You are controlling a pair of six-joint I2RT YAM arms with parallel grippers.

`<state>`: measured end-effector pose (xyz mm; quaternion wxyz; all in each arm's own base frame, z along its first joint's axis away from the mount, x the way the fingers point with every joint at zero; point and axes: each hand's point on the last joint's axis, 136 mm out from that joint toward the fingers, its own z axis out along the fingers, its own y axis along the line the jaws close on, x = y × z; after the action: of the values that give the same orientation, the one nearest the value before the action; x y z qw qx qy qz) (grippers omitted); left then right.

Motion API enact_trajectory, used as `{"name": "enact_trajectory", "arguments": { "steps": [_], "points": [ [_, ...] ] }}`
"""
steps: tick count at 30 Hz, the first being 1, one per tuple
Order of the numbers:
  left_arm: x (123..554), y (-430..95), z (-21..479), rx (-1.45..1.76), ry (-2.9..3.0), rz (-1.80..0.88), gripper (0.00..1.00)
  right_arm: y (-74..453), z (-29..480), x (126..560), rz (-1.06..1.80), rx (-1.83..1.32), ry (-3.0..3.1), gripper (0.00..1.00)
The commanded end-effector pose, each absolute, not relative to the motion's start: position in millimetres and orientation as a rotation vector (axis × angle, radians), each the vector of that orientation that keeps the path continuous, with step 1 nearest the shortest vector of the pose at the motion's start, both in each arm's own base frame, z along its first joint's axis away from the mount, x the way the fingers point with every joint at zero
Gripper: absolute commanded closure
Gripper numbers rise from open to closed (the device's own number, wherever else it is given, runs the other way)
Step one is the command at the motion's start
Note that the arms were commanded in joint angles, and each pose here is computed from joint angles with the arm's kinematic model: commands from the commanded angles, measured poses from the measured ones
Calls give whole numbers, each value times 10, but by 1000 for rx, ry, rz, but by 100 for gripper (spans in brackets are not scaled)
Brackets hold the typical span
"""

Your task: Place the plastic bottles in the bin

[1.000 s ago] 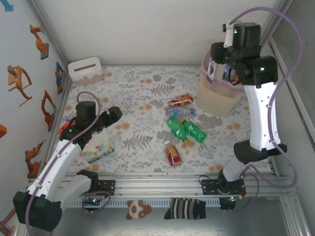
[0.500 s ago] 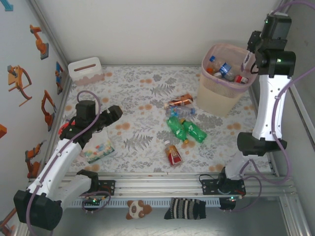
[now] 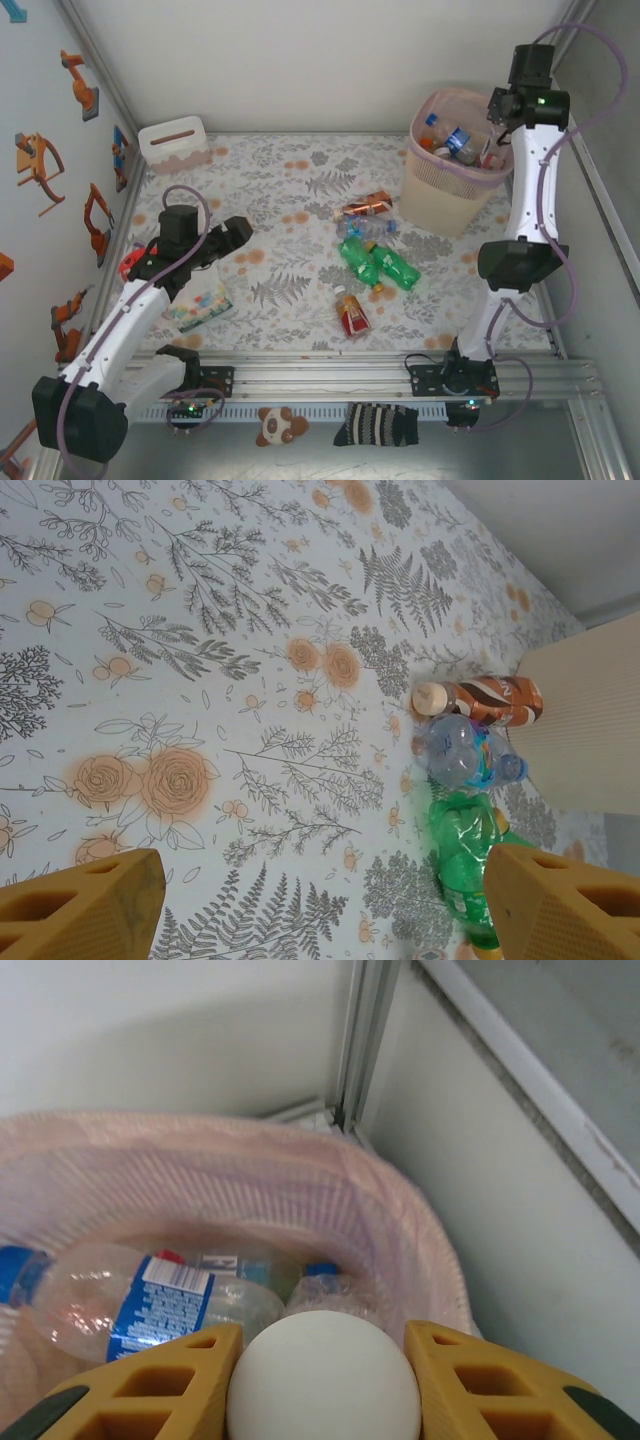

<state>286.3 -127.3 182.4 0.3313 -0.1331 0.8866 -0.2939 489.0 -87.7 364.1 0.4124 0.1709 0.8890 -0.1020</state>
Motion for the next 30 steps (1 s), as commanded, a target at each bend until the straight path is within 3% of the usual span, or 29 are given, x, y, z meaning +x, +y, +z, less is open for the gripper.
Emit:
{"name": "enact_trajectory", "arguments": {
  "steps": [1,19,24,30],
  "points": [
    [2894,-1286,1811,-349,2309,-789,17,-906,3355,4814,-240,479,2335,77],
    [2851,-1259,1711,-383,2316,-791,17,-945,2253,4942,-182,552,2592,72],
    [2849,-1249,1712,-386,2316,-787,17,-969,2196,4984,-174,553,2598,61],
    [2859,-1247,1734,-386,2310,-790,17,-987,2640,4956,-171,544,2501,45]
  ]
}}
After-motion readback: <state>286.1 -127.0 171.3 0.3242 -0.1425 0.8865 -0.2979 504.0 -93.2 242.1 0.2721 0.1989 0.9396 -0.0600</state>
